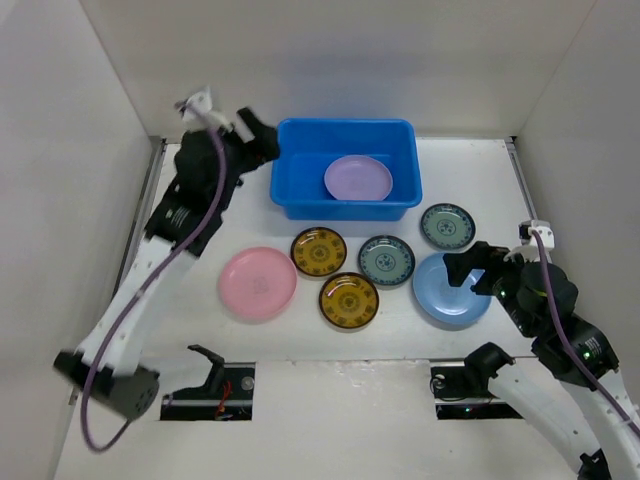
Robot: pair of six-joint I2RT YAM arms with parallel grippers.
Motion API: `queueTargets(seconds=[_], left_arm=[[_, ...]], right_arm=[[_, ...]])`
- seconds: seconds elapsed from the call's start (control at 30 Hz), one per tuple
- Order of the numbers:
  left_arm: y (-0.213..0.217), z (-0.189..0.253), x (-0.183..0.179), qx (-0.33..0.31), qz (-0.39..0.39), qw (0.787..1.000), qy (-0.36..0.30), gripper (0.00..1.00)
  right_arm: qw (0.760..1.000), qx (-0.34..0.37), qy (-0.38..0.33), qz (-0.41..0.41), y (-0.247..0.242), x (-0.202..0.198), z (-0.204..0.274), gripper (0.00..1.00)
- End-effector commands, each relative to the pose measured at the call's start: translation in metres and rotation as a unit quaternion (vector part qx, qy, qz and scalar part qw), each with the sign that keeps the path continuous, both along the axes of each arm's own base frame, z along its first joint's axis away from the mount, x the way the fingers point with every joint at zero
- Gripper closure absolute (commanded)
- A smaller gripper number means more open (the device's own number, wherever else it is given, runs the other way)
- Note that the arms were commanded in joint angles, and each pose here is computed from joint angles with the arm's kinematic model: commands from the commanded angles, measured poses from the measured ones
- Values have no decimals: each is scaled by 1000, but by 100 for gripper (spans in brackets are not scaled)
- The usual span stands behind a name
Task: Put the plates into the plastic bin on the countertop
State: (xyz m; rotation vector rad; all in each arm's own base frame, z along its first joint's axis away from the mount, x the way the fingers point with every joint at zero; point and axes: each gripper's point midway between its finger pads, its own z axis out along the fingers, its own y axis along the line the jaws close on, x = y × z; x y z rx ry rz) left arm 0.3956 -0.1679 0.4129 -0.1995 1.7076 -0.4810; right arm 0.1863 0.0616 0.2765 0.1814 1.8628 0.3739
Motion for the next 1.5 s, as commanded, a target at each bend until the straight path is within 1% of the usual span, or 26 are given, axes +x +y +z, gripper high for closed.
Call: queueTargets(seconds=[0.0,0.07,0.13,0.23,0.3,0.4,0.47,0.53,0.67,0.8,0.93,1.07,1.2,1.37,1.43,1.47], left_arm=[[55,-97,-39,27,122,986,112,18],[75,-139,-74,17,157,974,160,19],[86,-169,-99,-4,181,963,198,21],[94,-222,-142,-65,221,937,261,25],[99,-248,-163,-90,246,922,286,26],[117,-282,-192,-132,311,890,306,29],[131,-295,-205,-147,351,870,313,30],[141,-304,-215,-149,378,855,323,31],[144,-319,-226,-137,397,837,352,32],[137,-341,-235,-159,403,818,378,35],[129,-356,-234,-174,402,810,390,37],[126,-368,-233,-163,402,807,400,38],[121,-381,-230,-168,401,803,407,41],[117,-394,-224,-153,398,802,419,44],[116,-399,-222,-145,398,801,422,53],[115,-400,-222,-144,399,801,423,60]], right_arm=[[999,16,-4,42,14,-7,8,0],[998,15,4,59,21,-9,2,0],[997,16,10,74,27,-10,-3,0],[995,17,21,93,35,-13,-12,0],[994,17,29,104,40,-15,-17,0],[992,19,39,118,48,-16,-24,0],[991,17,46,127,53,-17,-26,0],[990,15,49,135,57,-17,-28,0],[989,16,45,140,61,-15,-25,0],[989,16,46,142,63,-14,-25,0],[988,12,46,144,65,-12,-26,0],[988,11,46,146,67,-10,-27,0],[988,11,45,146,69,-8,-28,0],[988,11,45,146,69,-8,-28,0],[988,11,43,145,68,-9,-27,0],[988,11,43,145,67,-9,-27,0]])
